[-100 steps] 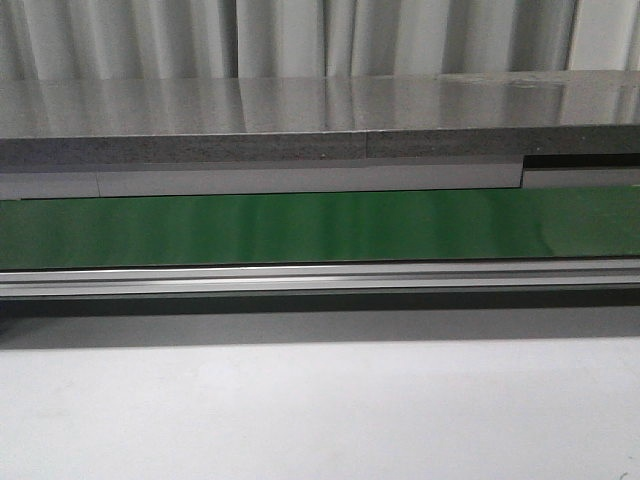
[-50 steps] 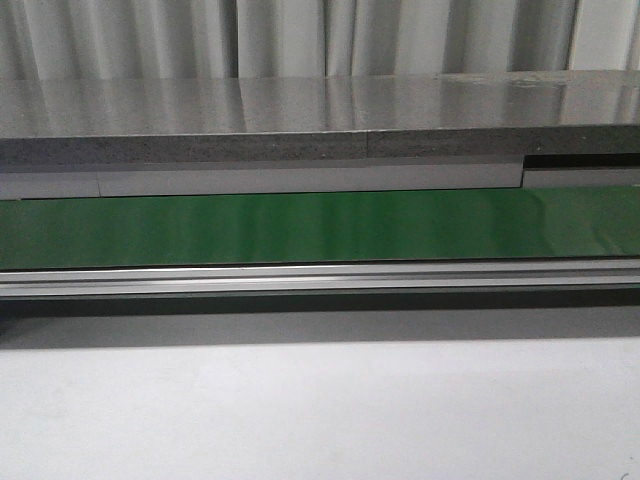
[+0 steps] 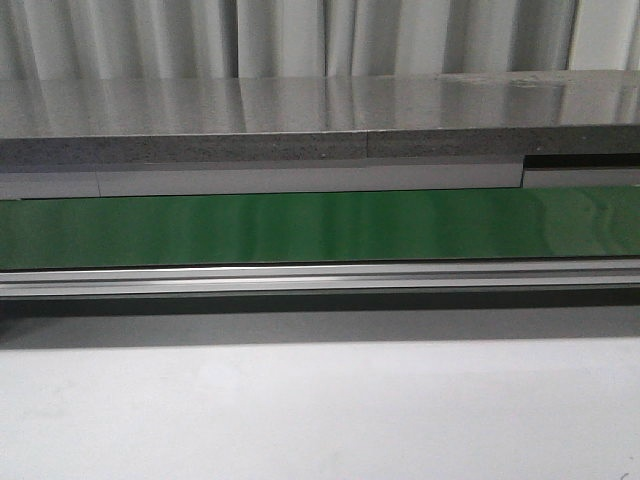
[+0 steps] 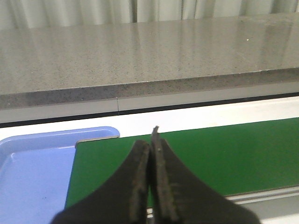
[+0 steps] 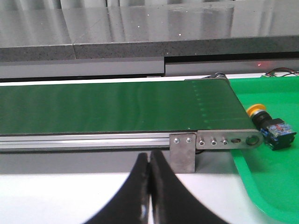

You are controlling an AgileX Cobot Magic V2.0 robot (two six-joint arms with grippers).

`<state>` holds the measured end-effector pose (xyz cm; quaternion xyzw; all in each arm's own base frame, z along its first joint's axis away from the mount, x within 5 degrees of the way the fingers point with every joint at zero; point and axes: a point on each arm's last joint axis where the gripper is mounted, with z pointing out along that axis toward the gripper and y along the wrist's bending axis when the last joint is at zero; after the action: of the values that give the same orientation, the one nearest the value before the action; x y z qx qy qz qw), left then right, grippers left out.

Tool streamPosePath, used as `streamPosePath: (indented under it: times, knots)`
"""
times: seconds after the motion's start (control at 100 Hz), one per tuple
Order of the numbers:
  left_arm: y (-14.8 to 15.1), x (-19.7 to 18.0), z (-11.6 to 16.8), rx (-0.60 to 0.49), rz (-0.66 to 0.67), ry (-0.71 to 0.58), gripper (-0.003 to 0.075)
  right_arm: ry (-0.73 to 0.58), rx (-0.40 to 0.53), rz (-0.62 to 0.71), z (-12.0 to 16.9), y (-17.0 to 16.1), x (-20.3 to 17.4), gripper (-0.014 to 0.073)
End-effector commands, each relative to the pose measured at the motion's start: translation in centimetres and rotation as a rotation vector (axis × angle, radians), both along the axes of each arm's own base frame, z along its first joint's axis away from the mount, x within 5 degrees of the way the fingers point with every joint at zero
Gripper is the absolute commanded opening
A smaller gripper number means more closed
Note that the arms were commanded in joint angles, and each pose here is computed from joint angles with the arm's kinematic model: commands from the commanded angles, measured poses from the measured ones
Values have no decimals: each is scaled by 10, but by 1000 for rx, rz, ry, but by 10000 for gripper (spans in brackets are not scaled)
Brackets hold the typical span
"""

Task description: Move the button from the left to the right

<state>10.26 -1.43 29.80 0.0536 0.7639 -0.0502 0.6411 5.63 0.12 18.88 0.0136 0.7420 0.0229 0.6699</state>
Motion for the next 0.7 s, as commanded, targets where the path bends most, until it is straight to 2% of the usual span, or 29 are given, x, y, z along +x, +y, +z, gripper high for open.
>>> streamPosePath:
  times: [0.0,0.69]
  knots:
    - [1,2,16,-26,18,-90,-20,-118,-8,-3,14,0,-2,-68]
    - [1,2,16,-18,21,-98,-20,-118,-8,-3,14,0,-2,-68]
